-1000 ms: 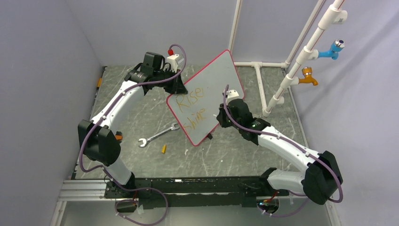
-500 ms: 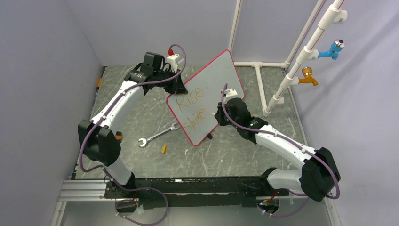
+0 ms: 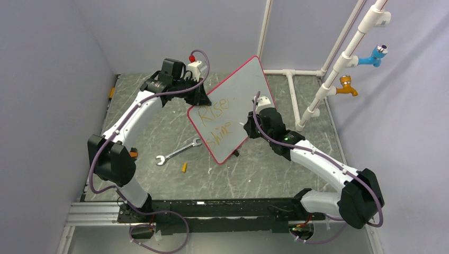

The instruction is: Write a sentence on the whiteboard

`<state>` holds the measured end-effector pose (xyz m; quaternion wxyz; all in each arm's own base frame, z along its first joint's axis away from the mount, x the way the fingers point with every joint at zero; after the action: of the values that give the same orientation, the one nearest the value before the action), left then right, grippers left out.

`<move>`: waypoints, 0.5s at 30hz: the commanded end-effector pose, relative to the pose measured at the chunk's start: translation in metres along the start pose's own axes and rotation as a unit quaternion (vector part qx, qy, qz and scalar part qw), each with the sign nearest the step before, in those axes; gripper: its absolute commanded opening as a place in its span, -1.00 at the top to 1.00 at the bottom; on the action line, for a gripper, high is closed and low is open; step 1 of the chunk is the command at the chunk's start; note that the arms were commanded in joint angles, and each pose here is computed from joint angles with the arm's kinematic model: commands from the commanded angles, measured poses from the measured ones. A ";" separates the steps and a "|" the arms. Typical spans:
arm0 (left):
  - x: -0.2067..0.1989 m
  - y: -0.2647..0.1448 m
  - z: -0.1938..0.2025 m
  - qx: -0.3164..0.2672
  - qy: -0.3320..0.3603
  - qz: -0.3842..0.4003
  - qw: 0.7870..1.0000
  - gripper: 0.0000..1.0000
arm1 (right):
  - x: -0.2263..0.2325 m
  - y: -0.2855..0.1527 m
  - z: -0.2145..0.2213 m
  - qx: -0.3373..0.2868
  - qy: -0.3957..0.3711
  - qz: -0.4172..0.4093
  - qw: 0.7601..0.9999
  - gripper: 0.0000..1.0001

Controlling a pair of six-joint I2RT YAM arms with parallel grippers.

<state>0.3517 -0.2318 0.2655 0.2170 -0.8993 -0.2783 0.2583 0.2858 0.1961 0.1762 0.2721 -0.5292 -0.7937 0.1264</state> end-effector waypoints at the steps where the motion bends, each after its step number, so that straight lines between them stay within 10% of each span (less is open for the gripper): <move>1: 0.027 0.012 0.030 0.057 0.061 -0.076 0.994 1.00 | 0.012 -0.011 -0.030 -0.056 0.001 -0.034 0.998 1.00; 15: 0.012 0.005 0.042 0.100 0.071 -0.104 0.987 1.00 | 0.014 -0.021 -0.037 -0.068 0.004 -0.042 0.997 1.00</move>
<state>0.3398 -0.2451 0.2753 0.2277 -0.9002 -0.2898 0.2318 0.2857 0.1966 0.1948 0.2632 -0.5196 -0.8073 0.0948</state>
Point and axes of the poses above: each gripper's point midway between its finger pads, its own y axis out along the fingers, its own x axis along the line the jaws close on, z = x × y, the point moved 3 cm from there along -y, back along the fingers, and after that the axes turned 7 degrees about y, right-handed, at the moved point
